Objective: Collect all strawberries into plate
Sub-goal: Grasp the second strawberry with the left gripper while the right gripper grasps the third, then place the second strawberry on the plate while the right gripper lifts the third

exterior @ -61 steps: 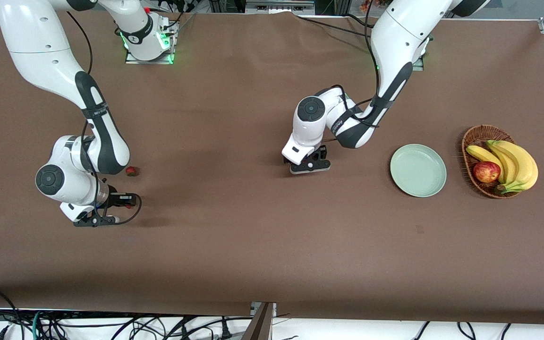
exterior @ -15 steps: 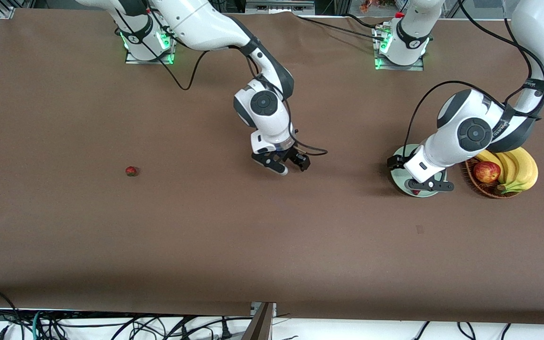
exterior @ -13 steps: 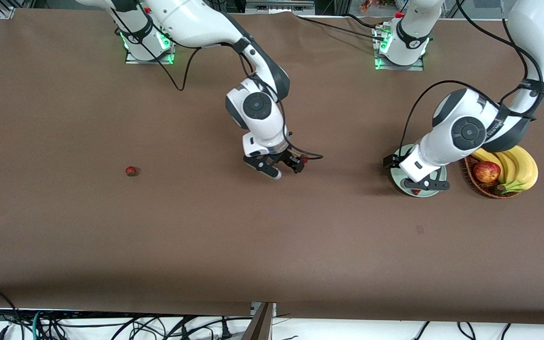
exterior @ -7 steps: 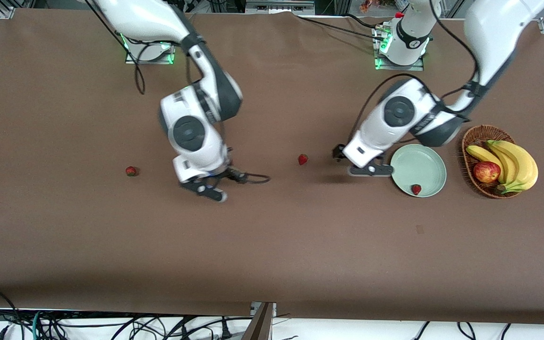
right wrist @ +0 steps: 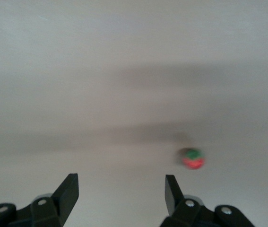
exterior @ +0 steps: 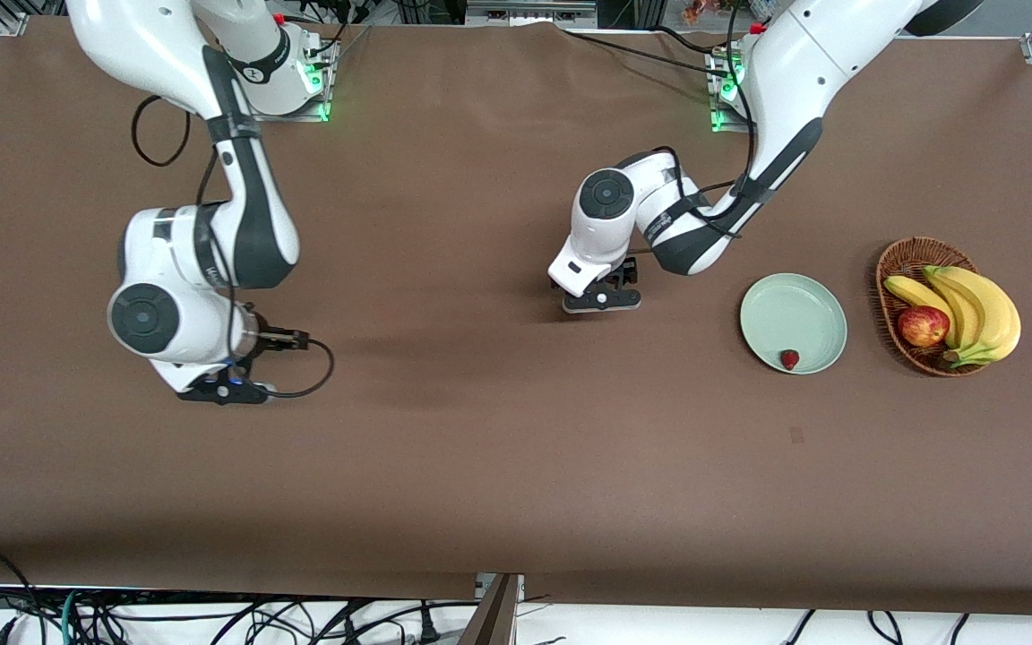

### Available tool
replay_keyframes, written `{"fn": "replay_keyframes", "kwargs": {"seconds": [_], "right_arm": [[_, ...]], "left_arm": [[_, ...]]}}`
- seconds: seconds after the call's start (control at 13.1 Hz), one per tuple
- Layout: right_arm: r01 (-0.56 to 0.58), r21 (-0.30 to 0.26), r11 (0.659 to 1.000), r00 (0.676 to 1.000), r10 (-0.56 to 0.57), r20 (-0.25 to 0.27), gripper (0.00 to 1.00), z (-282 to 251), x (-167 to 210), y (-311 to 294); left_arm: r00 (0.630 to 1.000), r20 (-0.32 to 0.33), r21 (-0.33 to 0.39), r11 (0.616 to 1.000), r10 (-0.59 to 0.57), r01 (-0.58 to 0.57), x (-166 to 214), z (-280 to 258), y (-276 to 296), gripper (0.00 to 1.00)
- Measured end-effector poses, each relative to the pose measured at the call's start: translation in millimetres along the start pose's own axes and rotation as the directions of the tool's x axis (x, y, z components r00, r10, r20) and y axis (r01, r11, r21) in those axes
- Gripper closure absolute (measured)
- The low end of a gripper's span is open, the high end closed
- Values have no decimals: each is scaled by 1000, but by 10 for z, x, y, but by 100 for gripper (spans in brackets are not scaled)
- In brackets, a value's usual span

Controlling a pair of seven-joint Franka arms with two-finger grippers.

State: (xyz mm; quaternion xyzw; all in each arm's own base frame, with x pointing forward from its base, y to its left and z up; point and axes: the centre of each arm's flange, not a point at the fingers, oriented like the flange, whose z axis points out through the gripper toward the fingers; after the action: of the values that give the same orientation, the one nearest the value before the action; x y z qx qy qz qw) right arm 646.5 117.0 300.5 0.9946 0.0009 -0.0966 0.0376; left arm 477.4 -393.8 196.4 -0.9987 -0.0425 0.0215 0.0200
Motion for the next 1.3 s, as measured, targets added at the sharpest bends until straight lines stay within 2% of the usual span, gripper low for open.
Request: {"fn": "replay_keyframes", "kwargs": {"seconds": [0.15, 0.38, 0.69, 0.77, 0.84, 0.92, 1.15, 1.3], "right_arm": [[37, -9, 999, 999, -37, -34, 18, 425, -114, 430], [36, -9, 999, 999, -36, -20, 18, 991, -377, 684], [54, 58, 997, 998, -55, 8, 24, 1217, -512, 794], [60, 70, 996, 998, -60, 9, 25, 1247, -523, 862], [64, 78, 995, 998, -65, 5, 28, 1269, -525, 934], [68, 80, 994, 998, -68, 1, 30, 1287, -523, 989], [72, 78, 994, 997, -72, -9, 33, 1319, -513, 1030], [69, 85, 994, 998, -68, -12, 52, 1350, -507, 1002]], "left_arm": [[1000, -2, -10, 1000, -13, 13, 90, 3, 6, 0], [999, -16, -8, 999, -31, 31, 238, 86, 72, 0], [999, -22, 14, 999, -48, 48, 210, 245, 199, 0], [998, -24, 12, 998, -55, 55, 210, 237, 208, 4], [998, -25, 11, 998, -61, 61, 218, 230, 210, 4], [997, -26, 10, 998, -66, 66, 224, 224, 211, 11], [997, -27, 10, 997, -73, 73, 227, 220, 212, 45], [997, -30, 7, 997, -76, 77, 247, 200, 215, 67]]}}
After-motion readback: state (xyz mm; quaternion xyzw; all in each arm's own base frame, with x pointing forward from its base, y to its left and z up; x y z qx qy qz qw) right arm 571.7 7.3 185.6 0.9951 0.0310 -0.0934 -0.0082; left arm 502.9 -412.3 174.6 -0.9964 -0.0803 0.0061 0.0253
